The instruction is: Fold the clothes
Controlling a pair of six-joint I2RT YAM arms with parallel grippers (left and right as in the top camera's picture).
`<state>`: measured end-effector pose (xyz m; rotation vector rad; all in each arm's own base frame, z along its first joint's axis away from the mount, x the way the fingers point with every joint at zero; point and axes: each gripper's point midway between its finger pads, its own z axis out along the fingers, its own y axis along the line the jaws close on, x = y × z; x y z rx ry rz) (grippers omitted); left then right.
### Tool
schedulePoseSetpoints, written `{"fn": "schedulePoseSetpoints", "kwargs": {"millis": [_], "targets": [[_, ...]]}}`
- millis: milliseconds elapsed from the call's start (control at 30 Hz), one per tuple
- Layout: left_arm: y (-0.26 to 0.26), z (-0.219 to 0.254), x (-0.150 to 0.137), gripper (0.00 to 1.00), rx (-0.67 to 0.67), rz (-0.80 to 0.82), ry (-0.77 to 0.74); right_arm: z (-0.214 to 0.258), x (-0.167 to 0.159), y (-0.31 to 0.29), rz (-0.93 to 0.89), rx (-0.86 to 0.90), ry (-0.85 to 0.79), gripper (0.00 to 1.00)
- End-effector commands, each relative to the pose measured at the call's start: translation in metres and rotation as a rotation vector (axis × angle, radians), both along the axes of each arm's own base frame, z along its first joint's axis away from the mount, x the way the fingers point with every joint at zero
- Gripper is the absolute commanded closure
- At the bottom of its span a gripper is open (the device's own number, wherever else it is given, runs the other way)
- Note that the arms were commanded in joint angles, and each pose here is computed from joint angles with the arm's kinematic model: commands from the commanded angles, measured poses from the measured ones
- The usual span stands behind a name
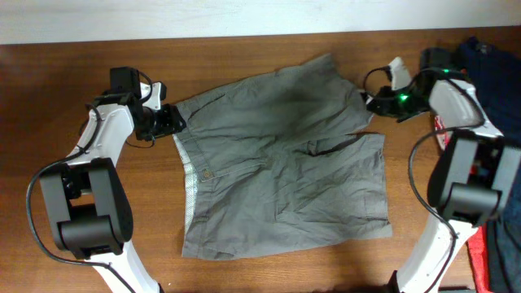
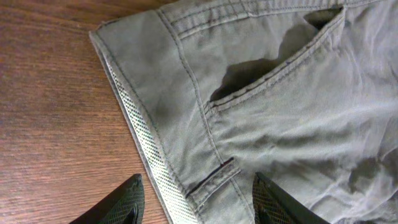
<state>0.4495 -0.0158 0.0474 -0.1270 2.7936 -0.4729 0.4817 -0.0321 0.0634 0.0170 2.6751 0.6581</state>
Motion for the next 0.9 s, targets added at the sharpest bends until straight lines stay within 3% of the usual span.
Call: {"fn": "schedulePoseSetpoints", "kwargs": {"millis": [0, 67, 233, 533, 767, 867], "targets": [[0.001, 0.014, 0.008, 0.44, 0.007, -0.080, -0.032, 0.040, -0.001, -0.008, -0.064, 0.050, -0.042, 0.75], [0.000, 0.021, 0.004, 0.44, 0.013, -0.108, -0.016, 0.045, -0.005, -0.008, -0.069, 0.058, -0.035, 0.53], [0.000, 0.023, -0.020, 0.44, 0.014, -0.116, 0.096, 0.070, -0.008, -0.003, -0.055, 0.144, -0.080, 0.39], [0.006, 0.005, -0.046, 0.38, 0.038, -0.041, 0.232, 0.100, -0.031, 0.011, -0.028, 0.171, -0.065, 0.38], [-0.011, -0.026, -0.049, 0.31, 0.054, -0.082, 0.204, 0.109, -0.039, 0.030, 0.017, 0.169, -0.059, 0.37], [-0.011, -0.037, -0.049, 0.31, 0.130, -0.083, 0.197, 0.109, -0.040, 0.036, 0.031, 0.171, -0.052, 0.37]]}}
